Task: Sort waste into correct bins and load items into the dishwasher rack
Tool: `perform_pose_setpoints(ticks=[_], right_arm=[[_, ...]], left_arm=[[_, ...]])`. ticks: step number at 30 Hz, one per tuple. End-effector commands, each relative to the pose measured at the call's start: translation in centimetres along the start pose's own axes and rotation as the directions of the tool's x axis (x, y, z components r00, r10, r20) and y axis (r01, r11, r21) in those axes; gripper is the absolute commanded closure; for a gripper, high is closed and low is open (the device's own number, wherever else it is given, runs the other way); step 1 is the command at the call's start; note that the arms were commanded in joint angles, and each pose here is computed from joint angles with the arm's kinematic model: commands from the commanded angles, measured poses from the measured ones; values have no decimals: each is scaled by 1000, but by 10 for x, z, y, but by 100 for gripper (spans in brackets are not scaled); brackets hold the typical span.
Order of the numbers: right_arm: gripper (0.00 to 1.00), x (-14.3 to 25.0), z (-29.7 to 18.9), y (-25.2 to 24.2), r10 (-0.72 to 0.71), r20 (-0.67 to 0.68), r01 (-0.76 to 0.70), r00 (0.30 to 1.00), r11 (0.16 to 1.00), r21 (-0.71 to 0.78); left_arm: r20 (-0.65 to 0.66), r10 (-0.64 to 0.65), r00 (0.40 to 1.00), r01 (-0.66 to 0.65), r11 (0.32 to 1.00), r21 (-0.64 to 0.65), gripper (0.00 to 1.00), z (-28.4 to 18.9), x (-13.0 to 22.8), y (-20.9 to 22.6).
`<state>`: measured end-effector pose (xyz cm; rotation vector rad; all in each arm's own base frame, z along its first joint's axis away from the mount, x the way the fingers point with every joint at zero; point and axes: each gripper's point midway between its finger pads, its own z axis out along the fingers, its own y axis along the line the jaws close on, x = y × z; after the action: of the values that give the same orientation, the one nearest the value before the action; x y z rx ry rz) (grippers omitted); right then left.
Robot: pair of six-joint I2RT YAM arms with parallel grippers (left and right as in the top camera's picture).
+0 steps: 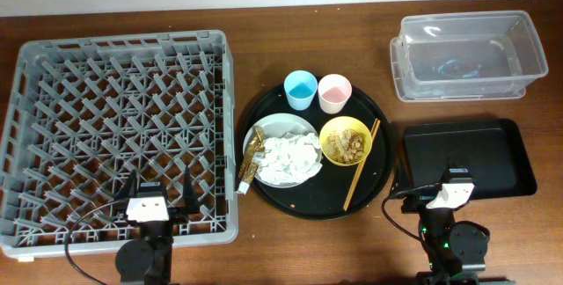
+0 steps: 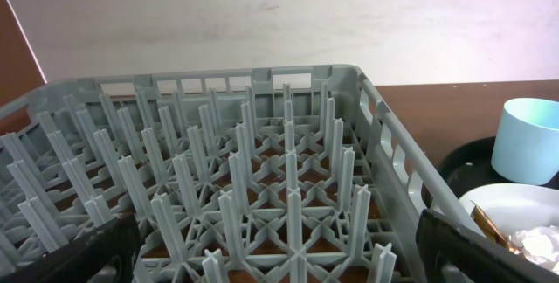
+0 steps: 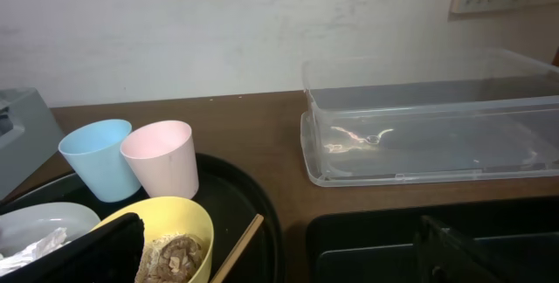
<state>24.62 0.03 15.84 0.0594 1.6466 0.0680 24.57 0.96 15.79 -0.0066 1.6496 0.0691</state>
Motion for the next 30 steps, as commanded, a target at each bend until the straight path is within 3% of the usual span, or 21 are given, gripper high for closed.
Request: perform_pose_setpoints(ticks=[1, 3, 5, 6, 10, 14, 17, 21, 26, 28, 30], right_arm=[[1, 3, 0, 0, 3, -2, -3, 1000, 1000, 3], [1, 3, 0, 0, 3, -2, -3, 1000, 1000, 3], [1, 3, 0, 0, 3, -2, -3, 1000, 1000, 3], [1, 3, 0, 0, 3, -2, -3, 1000, 1000, 3], [1, 3, 0, 0, 3, -2, -3, 1000, 1000, 3], [1, 3, 0, 0, 3, -2, -3, 1000, 1000, 3], [1, 3, 0, 0, 3, -2, -3, 1000, 1000, 3], [1, 3, 0, 0, 3, -2, -3, 1000, 1000, 3], [1, 3, 0, 0, 3, -2, -3, 1000, 1000, 3], [1, 3, 0, 0, 3, -2, -3, 1000, 1000, 3], [2, 3, 0, 0, 3, -2, -3, 1000, 1000, 3]], left_arm=[[36, -38, 999, 35, 995, 95, 1, -1, -8, -16], [28, -124, 992, 107, 934, 342, 1, -10, -15, -57], [28, -135, 990, 91, 795, 599, 1, -34, -24, -101], [53, -129, 990, 61, 741, 668, 1, -45, -30, -112], [237, -132, 962, -95, 654, 751, 0, -70, -67, -127], [372, -223, 901, -142, 659, 739, 1, -87, -111, -121], [393, -242, 887, -130, 685, 716, 1, -90, -132, -115], [264, -246, 932, 6, 741, 672, 1, -72, -147, -103], [38, -66, 997, 25, 751, 660, 1, -43, -174, -106], [-119, 19, 993, 68, 728, 682, 1, -31, -180, -110], [-306, 62, 950, 170, 720, 672, 1, -21, -183, -110]])
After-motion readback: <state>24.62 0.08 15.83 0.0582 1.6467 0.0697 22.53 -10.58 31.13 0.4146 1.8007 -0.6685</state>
